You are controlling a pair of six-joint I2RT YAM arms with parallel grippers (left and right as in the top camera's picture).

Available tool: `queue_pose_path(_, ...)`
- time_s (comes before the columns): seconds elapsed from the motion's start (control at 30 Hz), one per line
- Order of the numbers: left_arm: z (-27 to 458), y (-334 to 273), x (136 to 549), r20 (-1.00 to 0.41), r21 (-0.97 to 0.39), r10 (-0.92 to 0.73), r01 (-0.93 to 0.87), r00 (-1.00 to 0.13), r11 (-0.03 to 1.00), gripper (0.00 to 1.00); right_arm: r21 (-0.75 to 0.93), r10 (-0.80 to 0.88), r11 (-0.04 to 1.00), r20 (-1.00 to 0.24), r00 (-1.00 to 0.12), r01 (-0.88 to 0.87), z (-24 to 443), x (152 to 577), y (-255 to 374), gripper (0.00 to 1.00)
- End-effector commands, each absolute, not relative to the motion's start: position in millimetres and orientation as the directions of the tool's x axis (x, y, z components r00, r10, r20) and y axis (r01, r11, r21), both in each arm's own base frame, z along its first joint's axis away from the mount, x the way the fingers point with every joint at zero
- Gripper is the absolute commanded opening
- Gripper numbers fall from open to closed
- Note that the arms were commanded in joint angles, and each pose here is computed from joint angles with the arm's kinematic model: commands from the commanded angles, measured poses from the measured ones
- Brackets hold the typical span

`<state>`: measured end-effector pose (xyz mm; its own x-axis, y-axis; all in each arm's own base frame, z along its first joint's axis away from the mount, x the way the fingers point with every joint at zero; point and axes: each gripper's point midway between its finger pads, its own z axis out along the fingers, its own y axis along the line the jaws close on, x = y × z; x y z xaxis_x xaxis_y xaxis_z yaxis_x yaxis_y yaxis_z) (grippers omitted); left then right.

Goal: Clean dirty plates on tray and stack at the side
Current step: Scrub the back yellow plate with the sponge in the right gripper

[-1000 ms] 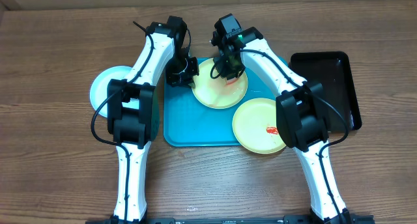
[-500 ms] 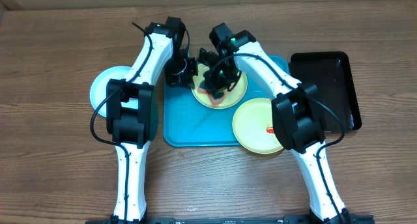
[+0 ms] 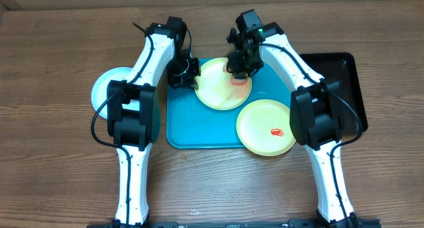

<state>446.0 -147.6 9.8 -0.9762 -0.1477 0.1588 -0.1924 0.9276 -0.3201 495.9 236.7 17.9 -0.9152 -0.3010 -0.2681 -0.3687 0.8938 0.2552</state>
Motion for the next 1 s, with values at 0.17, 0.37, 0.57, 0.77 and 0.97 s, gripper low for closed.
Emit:
queue_pose_path(0.17, -5.0, -140.9, 450.2, 0.169, -0.328, -0.162, -0.211, -0.972, 0.921, 0.04, 0.581, -0.427, 0.678, -0.188, -0.884, -0.451, 16.1, 431.7, 314.8, 0.04)
queue_pose_path(0.37, -5.0, -140.7, 450.1, 0.17, -0.328, -0.163, -0.211, -0.972, 0.921, 0.04, 0.509, -0.427, 0.759, -0.081, -0.901, -0.405, 10.8, 422.6, 277.3, 0.04)
queue_pose_path(0.57, -5.0, -140.6, 449.8, 0.171, -0.327, -0.162, -0.211, -0.972, 0.921, 0.04, 0.157, -0.382, 0.907, -0.086, -0.92, -0.391, 14.5, 455.2, 202.1, 0.04)
queue_pose_path(0.77, -5.1, -140.6, 449.9, 0.17, -0.327, -0.162, -0.211, -0.972, 0.921, 0.04, 0.026, -0.381, 0.919, -0.2, -0.903, -0.394, 20.0, 488.0, 193.9, 0.04)
queue_pose_path(0.97, -5.1, -140.6, 450.1, 0.17, -0.327, -0.162, -0.211, -0.972, 0.921, 0.04, 0.138, -0.439, 0.854, -0.325, -0.838, -0.501, 29.8, 493.1, 251.9, 0.04)
